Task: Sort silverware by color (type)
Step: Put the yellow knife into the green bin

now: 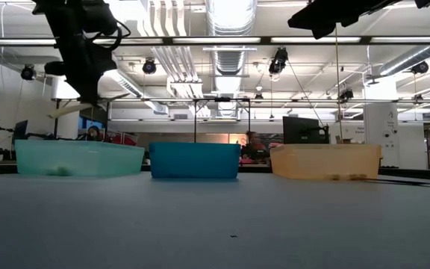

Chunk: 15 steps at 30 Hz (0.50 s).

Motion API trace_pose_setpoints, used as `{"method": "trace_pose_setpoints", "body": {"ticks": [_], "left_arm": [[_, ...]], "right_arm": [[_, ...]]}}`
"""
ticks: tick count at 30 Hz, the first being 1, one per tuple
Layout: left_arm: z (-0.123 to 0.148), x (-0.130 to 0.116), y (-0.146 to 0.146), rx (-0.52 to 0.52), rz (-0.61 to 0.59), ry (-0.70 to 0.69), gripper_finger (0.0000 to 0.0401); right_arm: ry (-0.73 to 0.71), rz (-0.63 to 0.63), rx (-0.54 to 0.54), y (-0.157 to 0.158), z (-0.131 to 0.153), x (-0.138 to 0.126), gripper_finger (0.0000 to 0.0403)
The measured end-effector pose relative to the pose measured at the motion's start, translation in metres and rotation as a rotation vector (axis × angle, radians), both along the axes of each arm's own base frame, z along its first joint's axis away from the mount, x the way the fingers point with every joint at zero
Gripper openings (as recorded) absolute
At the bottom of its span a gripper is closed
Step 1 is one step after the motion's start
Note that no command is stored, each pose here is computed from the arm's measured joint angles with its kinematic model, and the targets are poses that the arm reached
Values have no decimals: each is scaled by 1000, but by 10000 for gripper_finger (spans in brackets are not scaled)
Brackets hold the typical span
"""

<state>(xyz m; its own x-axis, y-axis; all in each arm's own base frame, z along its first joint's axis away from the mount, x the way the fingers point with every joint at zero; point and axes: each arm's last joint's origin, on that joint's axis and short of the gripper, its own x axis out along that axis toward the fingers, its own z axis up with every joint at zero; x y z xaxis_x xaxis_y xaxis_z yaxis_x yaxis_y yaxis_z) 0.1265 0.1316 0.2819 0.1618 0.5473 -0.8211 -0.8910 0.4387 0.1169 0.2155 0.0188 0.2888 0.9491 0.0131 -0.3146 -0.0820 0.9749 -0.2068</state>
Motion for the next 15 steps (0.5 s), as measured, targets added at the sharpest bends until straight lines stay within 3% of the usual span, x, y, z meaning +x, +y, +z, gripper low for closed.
{"method": "trace_pose_setpoints", "body": {"ticks": [15], "left_arm": [[-10, -11, 24, -79, 23, 25, 11]], "right_arm": [[-1, -4, 10, 0, 0, 0, 72]]}}
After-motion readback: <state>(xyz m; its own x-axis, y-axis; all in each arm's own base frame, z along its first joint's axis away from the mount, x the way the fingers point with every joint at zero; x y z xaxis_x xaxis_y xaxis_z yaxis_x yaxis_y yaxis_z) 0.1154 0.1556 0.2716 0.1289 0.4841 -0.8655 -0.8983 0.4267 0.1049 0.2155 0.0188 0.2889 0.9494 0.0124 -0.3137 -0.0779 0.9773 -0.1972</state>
